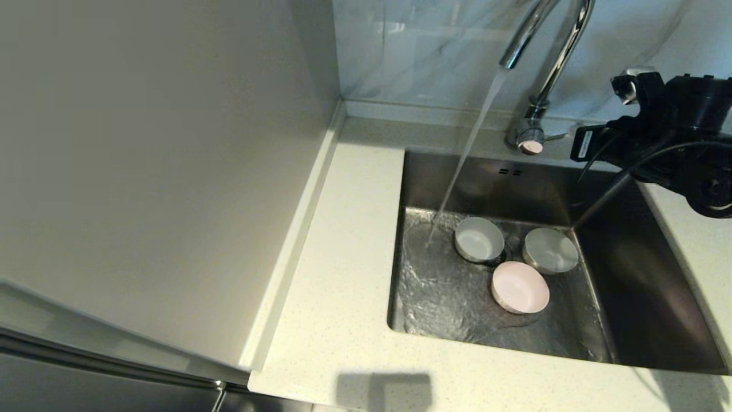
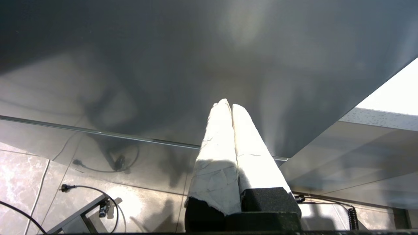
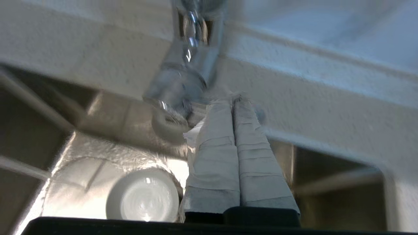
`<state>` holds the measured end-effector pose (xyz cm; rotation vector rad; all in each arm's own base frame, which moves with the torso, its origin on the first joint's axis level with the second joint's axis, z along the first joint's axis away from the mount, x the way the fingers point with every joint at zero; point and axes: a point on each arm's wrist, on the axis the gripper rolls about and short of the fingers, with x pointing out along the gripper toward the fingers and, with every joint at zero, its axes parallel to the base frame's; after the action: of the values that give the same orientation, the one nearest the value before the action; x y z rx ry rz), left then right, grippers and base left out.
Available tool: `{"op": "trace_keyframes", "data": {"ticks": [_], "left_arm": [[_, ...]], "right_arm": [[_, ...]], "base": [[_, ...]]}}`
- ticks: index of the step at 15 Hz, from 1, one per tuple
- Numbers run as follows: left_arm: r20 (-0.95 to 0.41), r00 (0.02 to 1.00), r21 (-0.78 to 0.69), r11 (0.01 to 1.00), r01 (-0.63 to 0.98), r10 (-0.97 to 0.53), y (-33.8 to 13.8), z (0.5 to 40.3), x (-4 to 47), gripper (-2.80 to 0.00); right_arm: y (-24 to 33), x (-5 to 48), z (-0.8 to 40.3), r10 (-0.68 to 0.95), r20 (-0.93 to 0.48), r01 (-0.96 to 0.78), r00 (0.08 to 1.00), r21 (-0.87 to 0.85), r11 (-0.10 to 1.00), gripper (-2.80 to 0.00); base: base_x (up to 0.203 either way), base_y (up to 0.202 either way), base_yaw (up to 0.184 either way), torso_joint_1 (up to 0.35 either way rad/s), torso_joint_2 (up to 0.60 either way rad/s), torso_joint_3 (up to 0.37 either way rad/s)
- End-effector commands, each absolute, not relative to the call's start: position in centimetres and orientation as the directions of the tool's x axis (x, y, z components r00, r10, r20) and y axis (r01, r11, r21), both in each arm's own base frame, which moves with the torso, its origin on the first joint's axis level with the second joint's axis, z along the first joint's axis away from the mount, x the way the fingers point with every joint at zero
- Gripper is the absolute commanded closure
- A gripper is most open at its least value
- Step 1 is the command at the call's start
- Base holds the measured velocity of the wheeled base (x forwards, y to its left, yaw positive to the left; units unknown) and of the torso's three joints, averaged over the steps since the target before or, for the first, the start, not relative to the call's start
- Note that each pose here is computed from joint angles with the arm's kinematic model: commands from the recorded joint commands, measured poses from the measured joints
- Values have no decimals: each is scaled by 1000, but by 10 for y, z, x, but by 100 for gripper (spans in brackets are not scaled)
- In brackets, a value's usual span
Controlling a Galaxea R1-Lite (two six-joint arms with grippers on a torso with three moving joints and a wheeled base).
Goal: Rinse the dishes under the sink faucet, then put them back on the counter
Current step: Wait for the water to rinse the bowl
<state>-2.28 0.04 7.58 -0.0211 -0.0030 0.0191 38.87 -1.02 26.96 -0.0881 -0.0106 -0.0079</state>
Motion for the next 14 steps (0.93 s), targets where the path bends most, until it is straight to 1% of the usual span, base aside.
{"op": "trace_keyframes", "data": {"ticks": [1,5,7,11,14], "left_arm": [[6,1000,-22,1000,-20,20,0,76,-23,0],[6,1000,-22,1000,-20,20,0,76,-23,0],[6,1000,-22,1000,-20,20,0,76,-23,0],[6,1000,-22,1000,-20,20,0,76,-23,0],[6,1000,-22,1000,-20,20,0,76,-23,0]], "right_arm": [[-9,401,267,-5,20,6,1000,-88,996,0],[-9,411,271,-3,47,7,999,-86,996,0],[-10,408,277,-6,60,11,998,-84,996,0],[-10,369,312,-6,90,12,996,-63,998,0],[-9,329,329,-6,42,9,999,-73,997,0]], "base": [[0,0,0,0,0,0],[0,0,0,0,0,0],[0,0,0,0,0,0],[0,0,0,0,0,0],[0,0,0,0,0,0]]}}
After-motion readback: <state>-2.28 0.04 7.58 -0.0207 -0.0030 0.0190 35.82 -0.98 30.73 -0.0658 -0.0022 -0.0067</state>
